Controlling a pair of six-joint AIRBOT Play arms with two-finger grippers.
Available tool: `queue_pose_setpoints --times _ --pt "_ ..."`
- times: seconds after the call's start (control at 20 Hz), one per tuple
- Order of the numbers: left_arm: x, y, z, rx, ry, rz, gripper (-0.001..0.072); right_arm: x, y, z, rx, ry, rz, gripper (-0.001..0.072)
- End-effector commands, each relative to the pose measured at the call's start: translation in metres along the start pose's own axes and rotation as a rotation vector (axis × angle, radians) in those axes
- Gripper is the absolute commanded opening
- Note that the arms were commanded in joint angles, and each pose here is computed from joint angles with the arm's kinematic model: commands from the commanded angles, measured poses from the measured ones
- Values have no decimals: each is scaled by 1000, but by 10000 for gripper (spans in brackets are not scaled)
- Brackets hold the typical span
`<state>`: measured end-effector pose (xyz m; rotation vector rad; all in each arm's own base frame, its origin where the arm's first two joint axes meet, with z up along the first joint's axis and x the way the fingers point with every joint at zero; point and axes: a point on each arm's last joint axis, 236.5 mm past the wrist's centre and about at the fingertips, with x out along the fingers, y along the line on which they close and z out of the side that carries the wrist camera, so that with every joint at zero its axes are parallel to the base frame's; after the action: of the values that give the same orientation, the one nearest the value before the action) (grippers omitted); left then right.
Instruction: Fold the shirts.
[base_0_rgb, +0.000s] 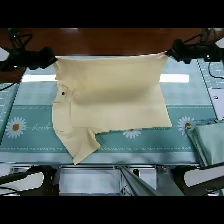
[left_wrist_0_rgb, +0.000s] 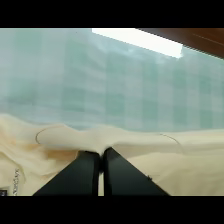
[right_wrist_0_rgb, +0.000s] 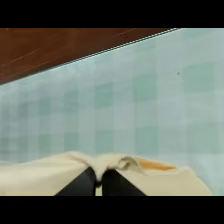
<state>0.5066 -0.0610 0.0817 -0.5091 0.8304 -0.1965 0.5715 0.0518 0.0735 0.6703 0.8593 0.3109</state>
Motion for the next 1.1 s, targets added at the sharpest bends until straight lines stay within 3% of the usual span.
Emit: queue_pose_setpoints --times 0.0,0.05,0.25,0.45,0.6,0.85,1.05 --pt "35 8 -20 -104 71 -34 557 44 -1 13 197 7 163 640" --pt "34 10 -28 -99 105 -34 703 41 1 16 205 2 188 626" --pt "-18 58 -82 -52 434 32 701 -20 -31 2 140 129 178 625" --pt "-70 112 -142 -164 568 90 700 -100 -108 -103 98 562 -44 625" --pt "-96 143 -206 -369 553 128 700 -111 -124 -121 189 366 -49 625" --pt "-96 148 -274 -663 451 2 700 -109 -97 -181 321 144 35 625" --pt "-75 141 -279 -675 379 -38 700 -114 -83 -208 313 164 61 624"
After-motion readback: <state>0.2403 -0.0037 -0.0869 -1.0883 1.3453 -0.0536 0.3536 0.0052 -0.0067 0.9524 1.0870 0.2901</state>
